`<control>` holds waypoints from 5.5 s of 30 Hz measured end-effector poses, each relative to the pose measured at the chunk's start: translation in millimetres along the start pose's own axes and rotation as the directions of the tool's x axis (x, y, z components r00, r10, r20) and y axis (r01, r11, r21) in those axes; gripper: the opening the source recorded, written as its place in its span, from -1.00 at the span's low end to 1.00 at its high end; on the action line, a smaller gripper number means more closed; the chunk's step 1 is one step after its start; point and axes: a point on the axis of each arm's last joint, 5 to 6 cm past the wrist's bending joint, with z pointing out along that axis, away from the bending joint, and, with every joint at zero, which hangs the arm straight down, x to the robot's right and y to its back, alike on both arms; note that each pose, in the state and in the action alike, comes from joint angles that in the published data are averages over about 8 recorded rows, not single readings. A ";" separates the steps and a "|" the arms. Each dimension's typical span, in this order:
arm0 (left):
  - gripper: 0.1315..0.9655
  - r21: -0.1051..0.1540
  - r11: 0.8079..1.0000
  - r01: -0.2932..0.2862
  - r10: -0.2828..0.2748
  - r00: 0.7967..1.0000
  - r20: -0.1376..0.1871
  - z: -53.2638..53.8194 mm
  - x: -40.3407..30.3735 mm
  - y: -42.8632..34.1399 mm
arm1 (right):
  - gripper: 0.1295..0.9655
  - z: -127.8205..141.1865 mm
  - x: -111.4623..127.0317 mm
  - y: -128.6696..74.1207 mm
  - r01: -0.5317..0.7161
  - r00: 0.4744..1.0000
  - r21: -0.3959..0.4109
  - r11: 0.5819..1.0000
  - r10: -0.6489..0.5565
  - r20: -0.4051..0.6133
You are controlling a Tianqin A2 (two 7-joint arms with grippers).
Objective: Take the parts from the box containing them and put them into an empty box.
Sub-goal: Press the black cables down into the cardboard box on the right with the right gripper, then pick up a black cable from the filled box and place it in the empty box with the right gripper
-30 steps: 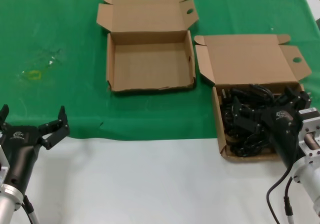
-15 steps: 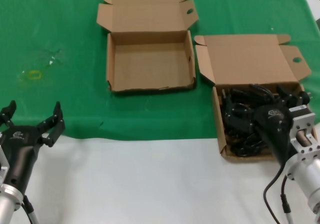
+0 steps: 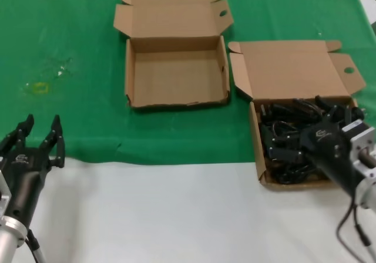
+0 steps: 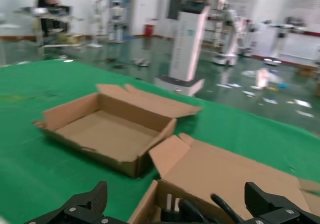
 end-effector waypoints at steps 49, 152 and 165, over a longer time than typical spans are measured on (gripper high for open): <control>-0.97 0.000 1.000 0.000 0.000 1.000 0.000 0.0 0.0 0.0 | 1.00 114.6 145.8 -153.5 0.853 0.132 0.207 0.479 -0.582 0.803; -0.97 0.000 1.000 0.000 0.000 1.000 0.000 0.0 0.0 0.0 | -0.86 174.7 103.7 -221.7 0.821 0.158 0.220 0.527 -0.580 0.799; -0.97 0.000 1.000 0.000 0.000 1.000 0.000 0.0 0.0 0.0 | -0.87 222.2 63.9 -238.9 0.800 0.154 0.283 0.530 -0.636 0.756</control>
